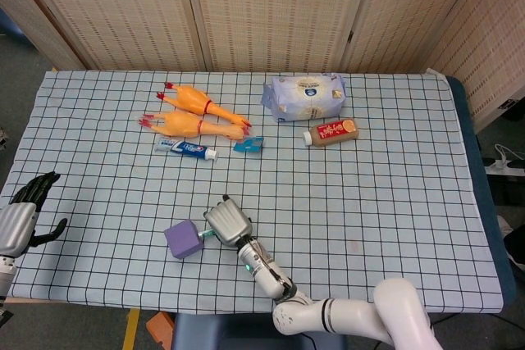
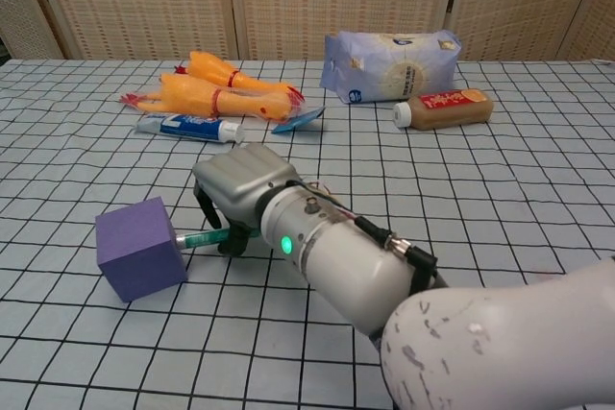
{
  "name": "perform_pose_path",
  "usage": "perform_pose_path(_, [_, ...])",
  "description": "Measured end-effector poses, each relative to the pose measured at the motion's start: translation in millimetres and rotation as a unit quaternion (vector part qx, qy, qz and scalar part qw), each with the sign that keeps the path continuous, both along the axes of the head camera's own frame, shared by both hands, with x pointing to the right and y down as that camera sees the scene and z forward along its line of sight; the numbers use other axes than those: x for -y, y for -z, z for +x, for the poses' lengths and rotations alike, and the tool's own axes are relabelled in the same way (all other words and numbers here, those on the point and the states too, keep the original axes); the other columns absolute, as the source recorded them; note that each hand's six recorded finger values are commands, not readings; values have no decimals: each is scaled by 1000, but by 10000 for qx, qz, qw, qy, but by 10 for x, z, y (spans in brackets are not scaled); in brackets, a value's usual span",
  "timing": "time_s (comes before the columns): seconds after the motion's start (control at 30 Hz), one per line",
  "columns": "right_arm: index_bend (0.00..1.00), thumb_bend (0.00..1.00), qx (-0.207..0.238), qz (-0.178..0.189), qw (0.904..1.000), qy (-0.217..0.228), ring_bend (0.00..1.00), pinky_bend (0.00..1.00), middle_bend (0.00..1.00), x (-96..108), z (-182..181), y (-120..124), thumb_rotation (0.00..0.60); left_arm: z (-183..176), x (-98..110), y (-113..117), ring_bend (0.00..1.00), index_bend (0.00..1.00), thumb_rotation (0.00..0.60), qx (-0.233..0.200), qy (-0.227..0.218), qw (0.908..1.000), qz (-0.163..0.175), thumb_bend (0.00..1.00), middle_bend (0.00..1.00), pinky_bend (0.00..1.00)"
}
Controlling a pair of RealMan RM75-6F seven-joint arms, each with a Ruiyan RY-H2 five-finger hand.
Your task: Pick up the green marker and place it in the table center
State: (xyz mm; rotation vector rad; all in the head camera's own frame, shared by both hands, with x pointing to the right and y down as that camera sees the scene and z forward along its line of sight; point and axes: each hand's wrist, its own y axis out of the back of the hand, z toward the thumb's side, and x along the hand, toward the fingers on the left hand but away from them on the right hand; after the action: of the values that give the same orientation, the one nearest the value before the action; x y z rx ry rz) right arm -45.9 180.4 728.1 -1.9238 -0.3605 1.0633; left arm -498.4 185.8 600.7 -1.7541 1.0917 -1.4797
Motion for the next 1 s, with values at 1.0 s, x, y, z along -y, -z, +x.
perform_pose_path(1.0, [966,440,141,45,9999,38,512,316,801,54,-510,3,600,-8,-4,16,0,0,600,-24,-14,10000,-10,382,0,115])
